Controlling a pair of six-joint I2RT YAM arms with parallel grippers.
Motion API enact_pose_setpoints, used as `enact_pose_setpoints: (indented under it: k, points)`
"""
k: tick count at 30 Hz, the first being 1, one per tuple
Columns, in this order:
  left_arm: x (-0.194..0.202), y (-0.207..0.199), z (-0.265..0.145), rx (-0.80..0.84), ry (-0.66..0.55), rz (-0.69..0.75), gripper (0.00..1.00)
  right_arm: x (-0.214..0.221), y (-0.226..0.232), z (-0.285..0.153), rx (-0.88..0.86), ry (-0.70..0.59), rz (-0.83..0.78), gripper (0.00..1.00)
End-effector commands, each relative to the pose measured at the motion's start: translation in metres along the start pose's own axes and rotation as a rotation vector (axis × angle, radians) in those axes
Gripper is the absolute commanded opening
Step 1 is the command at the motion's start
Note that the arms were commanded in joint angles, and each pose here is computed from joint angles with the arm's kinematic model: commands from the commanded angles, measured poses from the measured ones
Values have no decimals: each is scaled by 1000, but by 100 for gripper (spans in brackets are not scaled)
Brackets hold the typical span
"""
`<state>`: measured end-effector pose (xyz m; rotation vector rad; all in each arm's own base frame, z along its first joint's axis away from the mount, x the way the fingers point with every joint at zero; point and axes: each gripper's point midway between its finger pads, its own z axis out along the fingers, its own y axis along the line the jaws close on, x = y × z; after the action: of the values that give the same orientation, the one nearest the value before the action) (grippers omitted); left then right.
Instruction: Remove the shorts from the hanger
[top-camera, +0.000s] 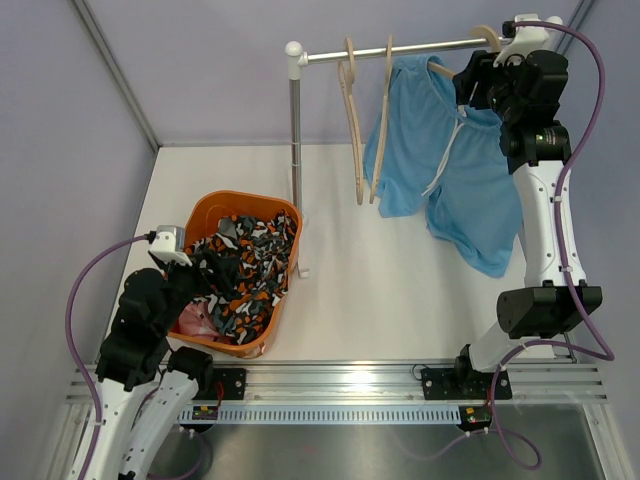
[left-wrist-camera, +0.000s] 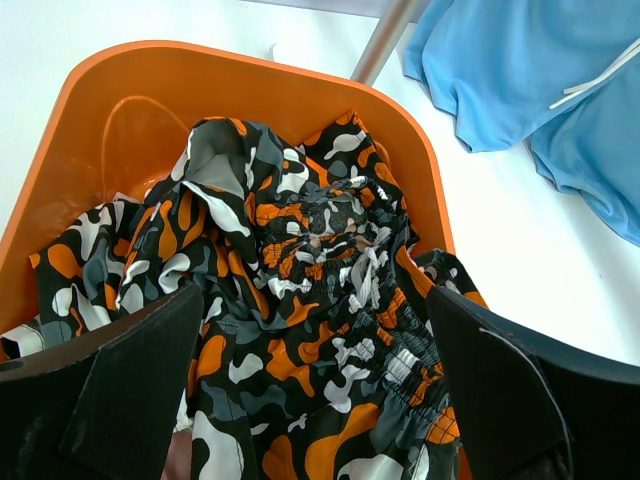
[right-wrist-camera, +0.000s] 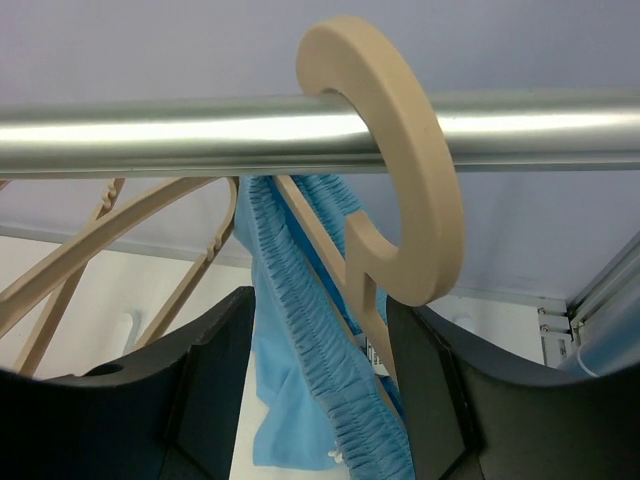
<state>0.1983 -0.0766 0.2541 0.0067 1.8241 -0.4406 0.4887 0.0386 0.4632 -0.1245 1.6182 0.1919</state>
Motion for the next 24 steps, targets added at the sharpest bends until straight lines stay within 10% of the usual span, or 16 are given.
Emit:
enact_pose_setpoints:
  k: [1,24]
  points:
    - [-5,-6,1,36,-21,19,99,-14,-7,-2,40,-40,-26,63]
    - [-4,-7,1,45,-17,19,99,24,-6,34,-9,57,-13,54]
